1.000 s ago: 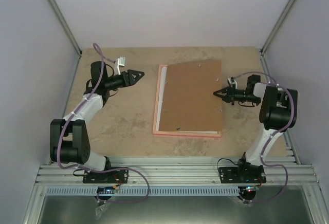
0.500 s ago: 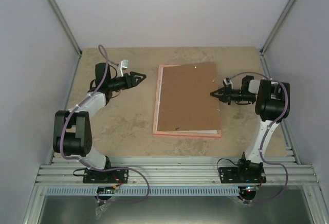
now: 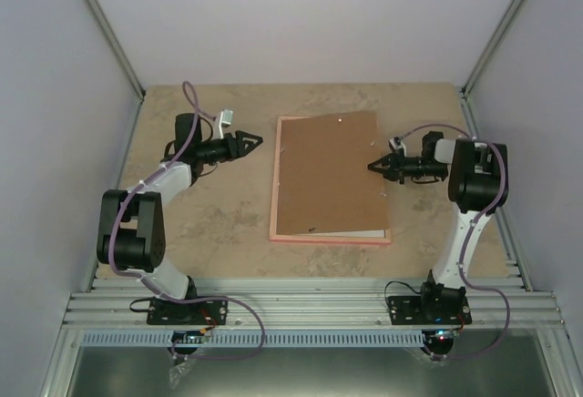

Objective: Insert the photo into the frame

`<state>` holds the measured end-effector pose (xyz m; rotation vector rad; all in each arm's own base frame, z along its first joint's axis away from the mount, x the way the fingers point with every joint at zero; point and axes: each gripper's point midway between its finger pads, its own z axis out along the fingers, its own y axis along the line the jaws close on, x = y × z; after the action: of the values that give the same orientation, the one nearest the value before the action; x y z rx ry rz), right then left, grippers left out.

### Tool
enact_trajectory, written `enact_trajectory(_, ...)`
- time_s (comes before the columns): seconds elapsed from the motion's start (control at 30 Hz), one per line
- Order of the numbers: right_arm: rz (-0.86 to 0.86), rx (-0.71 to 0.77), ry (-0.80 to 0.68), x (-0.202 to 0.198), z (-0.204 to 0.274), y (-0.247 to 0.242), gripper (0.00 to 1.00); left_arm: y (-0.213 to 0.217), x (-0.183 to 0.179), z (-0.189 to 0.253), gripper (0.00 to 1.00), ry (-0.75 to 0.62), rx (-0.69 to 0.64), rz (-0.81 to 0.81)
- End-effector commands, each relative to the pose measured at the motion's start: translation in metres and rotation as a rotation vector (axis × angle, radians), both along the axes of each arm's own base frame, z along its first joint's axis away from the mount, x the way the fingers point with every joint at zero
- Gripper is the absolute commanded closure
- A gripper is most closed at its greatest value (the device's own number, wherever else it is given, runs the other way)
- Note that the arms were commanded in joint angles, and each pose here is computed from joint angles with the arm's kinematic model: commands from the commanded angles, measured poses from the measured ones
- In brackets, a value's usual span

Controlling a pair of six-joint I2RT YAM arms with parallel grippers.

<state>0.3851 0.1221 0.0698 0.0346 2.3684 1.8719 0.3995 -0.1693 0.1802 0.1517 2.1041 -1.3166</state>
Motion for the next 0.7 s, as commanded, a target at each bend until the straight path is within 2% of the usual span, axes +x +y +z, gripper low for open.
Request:
enact_trajectory(0.0, 0.021, -0.085, -0.068, 0.005, -0.005, 0.003, 0.84, 0.001, 0.007, 0.003, 0.36, -0.035, 0.046, 0.011)
enact_trajectory(0.1, 0.023, -0.161, -0.128, 0.011, 0.009, -0.001, 0.69, 0.005, 0.008, 0.005, 0.35, -0.050, 0.077, 0.034)
enact_trajectory(0.27, 0.032, -0.353, -0.198, 0.016, 0.018, -0.016, 0.37, 0.021, 0.013, 0.009, 0.32, -0.094, 0.188, 0.118)
enact_trajectory(0.37, 0.033, -0.471, -0.256, 0.018, 0.024, -0.030, 0.28, 0.033, 0.015, 0.010, 0.29, -0.120, 0.272, 0.176)
enact_trajectory(0.43, 0.024, -0.513, -0.289, 0.019, 0.030, -0.039, 0.26, 0.040, 0.014, 0.010, 0.27, -0.134, 0.318, 0.200)
enact_trajectory(0.5, 0.017, -0.555, -0.308, 0.019, 0.033, -0.049, 0.29, 0.043, 0.013, 0.010, 0.27, -0.144, 0.344, 0.208)
enact_trajectory(0.67, -0.004, -0.658, -0.341, 0.021, 0.021, -0.069, 0.52, 0.042, 0.012, -0.001, 0.31, -0.135, 0.380, 0.171)
